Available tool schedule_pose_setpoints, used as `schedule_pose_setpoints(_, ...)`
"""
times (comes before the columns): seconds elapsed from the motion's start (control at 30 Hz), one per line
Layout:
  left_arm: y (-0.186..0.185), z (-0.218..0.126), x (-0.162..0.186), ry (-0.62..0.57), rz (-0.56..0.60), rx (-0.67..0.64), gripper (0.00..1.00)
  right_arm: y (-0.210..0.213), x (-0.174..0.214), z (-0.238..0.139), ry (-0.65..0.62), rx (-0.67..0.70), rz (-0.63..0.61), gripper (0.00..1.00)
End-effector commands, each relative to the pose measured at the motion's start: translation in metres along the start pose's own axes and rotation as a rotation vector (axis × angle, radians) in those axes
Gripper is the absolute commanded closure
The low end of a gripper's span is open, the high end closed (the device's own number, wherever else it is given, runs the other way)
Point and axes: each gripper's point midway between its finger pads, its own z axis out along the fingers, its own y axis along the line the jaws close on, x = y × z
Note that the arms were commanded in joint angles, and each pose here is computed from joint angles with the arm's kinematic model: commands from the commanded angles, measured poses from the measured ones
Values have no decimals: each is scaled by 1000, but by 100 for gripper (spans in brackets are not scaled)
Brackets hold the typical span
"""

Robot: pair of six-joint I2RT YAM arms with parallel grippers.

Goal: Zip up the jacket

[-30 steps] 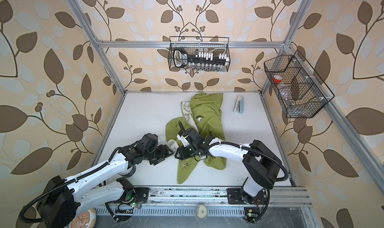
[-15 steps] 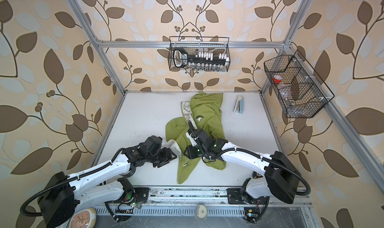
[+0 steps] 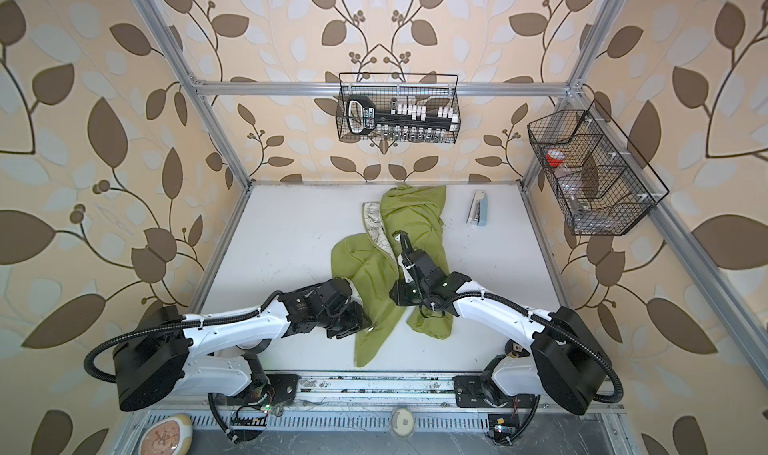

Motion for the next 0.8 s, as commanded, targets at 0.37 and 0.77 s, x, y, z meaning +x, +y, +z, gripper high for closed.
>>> schedule_pose_setpoints(0.37, -2, 20, -8, -36, -6, 11, 54, 4, 0, 5, 5, -38, 27, 69)
schedule_pose_setpoints(0.77, 17, 13, -1, -46, -41, 2, 40, 7, -3, 9, 3, -48, 45, 67)
